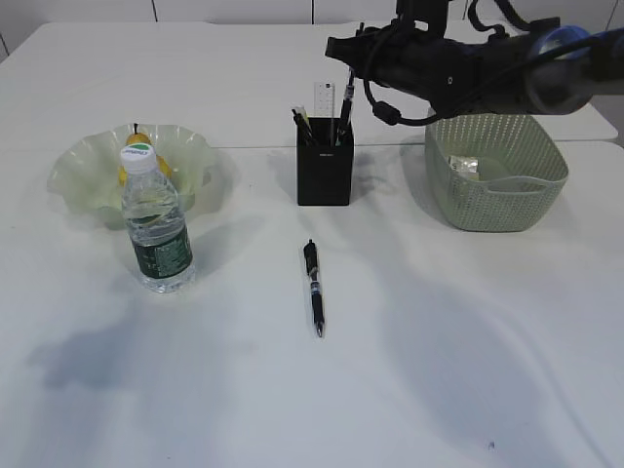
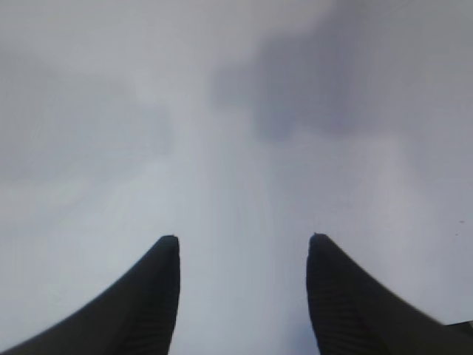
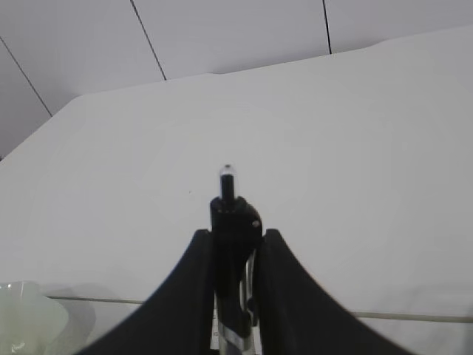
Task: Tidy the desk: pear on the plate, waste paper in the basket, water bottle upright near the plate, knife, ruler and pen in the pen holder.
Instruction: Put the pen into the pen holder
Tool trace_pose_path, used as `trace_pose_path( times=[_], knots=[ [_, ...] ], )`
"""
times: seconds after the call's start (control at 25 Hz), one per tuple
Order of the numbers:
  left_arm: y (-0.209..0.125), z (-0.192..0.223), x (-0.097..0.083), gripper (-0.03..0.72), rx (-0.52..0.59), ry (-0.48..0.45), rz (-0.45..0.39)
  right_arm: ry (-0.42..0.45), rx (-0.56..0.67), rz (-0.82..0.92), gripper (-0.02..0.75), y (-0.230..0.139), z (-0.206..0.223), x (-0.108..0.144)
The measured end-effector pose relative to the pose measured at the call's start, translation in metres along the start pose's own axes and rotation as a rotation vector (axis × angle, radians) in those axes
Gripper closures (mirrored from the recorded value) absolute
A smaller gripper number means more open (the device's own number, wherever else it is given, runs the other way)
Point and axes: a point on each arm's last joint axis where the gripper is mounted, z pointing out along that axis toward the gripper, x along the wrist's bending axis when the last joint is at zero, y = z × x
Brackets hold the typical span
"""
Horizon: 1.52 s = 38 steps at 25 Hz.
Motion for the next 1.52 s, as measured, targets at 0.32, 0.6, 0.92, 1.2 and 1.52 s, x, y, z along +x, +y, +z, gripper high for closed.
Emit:
trace_pose_path(
  times=[0.32, 0.6, 0.92, 1.2, 1.52],
  knots=[
    [0.000, 0.000, 0.000, 0.304, 0.000, 0.000, 0.000, 0.013, -0.008, 0.006, 0.636, -0.006, 0.011, 0.004],
    [0.000, 0.000, 0.000, 0.304, 0.000, 0.000, 0.000, 0.015, 0.045, -0.003, 0.635, -0.033, 0.020, 0.005],
    [0.000, 0.000, 0.000, 0.304, 0.000, 0.000, 0.000, 0.020, 0.065, -0.003, 0.508, -0.037, 0.021, 0.009],
    [0.000, 0.000, 0.000, 0.304, 0.000, 0.000, 0.000, 0.021, 0.092, -0.021, 0.341, -0.040, 0.021, 0.010],
    [0.000, 0.000, 0.000, 0.304, 0.000, 0.000, 0.000, 0.026, 0.159, -0.110, 0.337, -0.027, 0.010, 0.015]
  ],
)
